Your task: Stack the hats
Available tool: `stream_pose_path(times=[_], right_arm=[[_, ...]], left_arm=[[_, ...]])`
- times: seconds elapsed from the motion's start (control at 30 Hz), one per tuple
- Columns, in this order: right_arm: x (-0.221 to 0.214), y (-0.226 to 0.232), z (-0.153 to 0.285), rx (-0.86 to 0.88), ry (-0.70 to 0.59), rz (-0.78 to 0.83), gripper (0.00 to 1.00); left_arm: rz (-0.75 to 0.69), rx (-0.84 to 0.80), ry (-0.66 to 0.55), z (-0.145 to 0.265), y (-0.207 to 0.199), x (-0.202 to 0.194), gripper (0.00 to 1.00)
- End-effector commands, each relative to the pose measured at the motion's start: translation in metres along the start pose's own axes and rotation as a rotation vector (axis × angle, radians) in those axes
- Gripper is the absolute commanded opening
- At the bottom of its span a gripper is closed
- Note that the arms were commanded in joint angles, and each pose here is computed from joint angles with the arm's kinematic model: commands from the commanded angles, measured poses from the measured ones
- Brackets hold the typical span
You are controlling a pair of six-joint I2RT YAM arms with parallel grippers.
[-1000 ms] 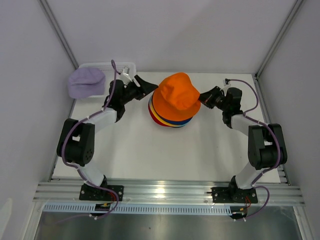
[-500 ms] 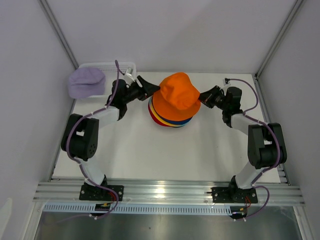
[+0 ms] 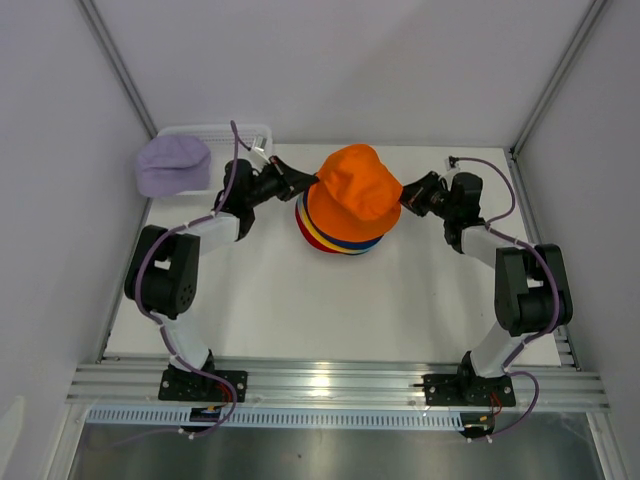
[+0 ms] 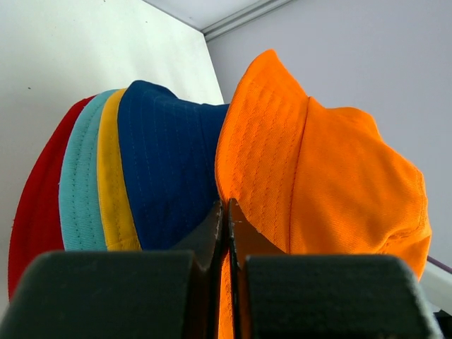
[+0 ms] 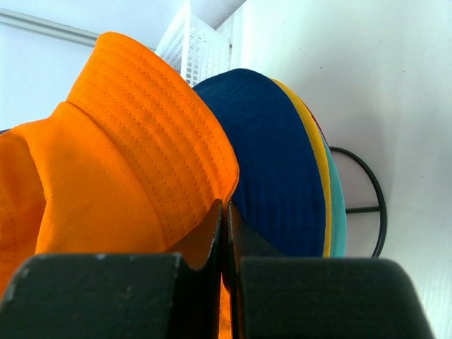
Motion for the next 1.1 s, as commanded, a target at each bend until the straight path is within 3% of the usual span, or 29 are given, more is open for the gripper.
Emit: stream_pose_path(times=[0.0,0.3,0.6,0.87,1.07], right_arm=[[0.008,0.007,-0.005,-0.008,0.001,-0.005,0.00],[0.026,0.034,0.006,-0.011,-0.041,-0.098,0.00],[0.029,0.042,0.023,0.061,-0.125,-0.211,0.00],[0.024,0.026,0.023,-0.034,-0.129,-0.217,0.00],[0.017,0.008,0.010,0.018,-0.103,-0.191,0.00]], left_arm=[[-0.018,-0.054,-0.006,0.000,-0.016,0.003,0.01],[0.084,-0.005,-0.129,0.025,-0.064,0.010,0.01],[0.110,-0.026,-0.139,0.029,-0.099,0.002,0.01],[0.185,0.104,-0.198,0.026,-0.075,-0.015,0.01],[0.194,0.180,-0.206,0.017,-0.057,-0.022,0.01]])
Point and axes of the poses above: each gripper's point midway between its finger pads, its own z axis back along the fingers, its own y axis along the line the jaws close on, x = y × z, the point moved 9 cm from there along z, back along the fingers, and after that the axes turned 7 degrees about z, right-handed, at the moved point
